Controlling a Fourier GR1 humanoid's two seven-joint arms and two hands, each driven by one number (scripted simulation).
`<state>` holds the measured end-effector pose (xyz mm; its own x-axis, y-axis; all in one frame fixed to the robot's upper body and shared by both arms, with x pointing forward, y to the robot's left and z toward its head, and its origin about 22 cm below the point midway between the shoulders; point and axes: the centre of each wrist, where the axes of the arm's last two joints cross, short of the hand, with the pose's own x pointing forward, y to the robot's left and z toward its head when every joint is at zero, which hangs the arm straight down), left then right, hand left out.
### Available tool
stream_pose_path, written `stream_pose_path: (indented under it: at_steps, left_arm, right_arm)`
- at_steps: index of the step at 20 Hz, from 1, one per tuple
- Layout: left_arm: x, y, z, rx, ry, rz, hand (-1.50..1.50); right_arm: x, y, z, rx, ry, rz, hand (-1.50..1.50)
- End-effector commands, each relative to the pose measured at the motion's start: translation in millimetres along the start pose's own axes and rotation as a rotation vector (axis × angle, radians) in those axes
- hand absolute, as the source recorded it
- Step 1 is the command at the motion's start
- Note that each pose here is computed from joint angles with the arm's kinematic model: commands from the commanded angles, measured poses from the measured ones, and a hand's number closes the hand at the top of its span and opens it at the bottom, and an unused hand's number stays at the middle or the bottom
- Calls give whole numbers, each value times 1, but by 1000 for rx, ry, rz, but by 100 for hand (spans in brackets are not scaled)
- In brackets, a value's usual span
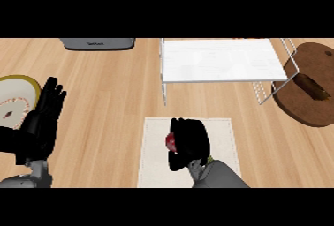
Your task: Pick the can from the placemat and place it in the tiered shelf
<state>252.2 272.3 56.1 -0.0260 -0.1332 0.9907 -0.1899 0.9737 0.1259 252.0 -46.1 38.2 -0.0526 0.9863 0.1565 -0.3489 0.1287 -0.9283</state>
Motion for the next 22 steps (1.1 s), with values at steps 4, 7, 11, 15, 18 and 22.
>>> stream_pose_path:
  at_steps: [4,7,11,15,18,22]
  left_arm:
    - [-13,3,-5,-2,-11,-4,0]
    - [1,10,-10,2,-7,-24,0]
    - [-14,-2,0,-17,16,-13,0]
    - [-7,5,3,2,5,-2,0]
    - [-8,-11,1,-6,12,8,0]
    - [-14,4,1,-1,11,2,0]
  right_arm:
    - [17,-8,36,-6,76,-201,150]
    - [20,-55,60,-94,40,-270,150]
    - [21,-86,80,-281,8,-503,150]
    - [14,-120,105,-437,63,-591,150]
    - [14,-147,113,-544,119,-570,150]
    - [10,-161,120,-603,183,-501,150]
